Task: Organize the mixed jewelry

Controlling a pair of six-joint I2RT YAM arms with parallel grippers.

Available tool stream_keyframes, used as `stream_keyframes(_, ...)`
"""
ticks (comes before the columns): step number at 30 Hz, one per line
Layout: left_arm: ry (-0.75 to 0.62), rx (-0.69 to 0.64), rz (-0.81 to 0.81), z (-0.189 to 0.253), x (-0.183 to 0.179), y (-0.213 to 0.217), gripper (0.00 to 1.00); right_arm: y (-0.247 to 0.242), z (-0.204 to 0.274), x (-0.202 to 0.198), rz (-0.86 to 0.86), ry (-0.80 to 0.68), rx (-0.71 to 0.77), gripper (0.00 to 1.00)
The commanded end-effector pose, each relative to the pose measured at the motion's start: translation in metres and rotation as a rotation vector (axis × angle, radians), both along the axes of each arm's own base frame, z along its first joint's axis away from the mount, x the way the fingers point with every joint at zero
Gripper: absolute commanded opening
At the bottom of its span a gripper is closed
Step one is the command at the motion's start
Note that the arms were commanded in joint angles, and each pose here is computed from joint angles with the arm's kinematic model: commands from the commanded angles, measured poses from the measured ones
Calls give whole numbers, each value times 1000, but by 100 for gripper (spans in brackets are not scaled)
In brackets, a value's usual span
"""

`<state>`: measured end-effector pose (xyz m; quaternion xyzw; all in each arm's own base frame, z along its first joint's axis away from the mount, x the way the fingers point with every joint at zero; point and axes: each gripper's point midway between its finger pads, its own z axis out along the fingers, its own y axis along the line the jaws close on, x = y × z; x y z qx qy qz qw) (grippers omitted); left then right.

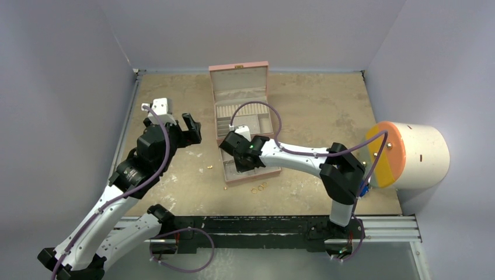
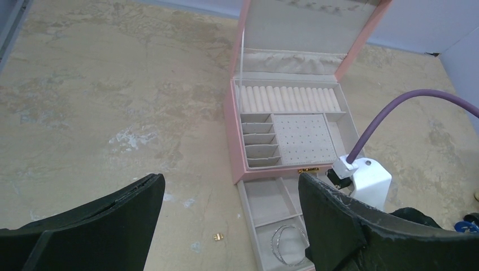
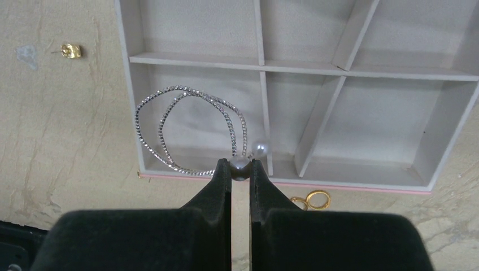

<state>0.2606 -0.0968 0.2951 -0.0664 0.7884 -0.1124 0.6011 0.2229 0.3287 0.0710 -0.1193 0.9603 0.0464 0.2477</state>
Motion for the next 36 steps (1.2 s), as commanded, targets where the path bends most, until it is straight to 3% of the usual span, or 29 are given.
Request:
stream_keyframes(1,-54,-16,-1,18,0,1,88,12,10,12,-29,-21,37,0)
stream_keyframes(16,-58,-18,2,19,-3,4,88,16,-14,9,-68,25,28,0)
stream_keyframes(20,-59,-19,-1,20,-3,3,88,14,-18,10,-82,25,16,9)
stream_keyframes(28,-57,-18,1,19,-3,3,88,14,-10,11,-94,16,34,38)
stream_keyframes(36,-54,-14,2,18,-2,3,88,1,17,9,-96,-42,81,45)
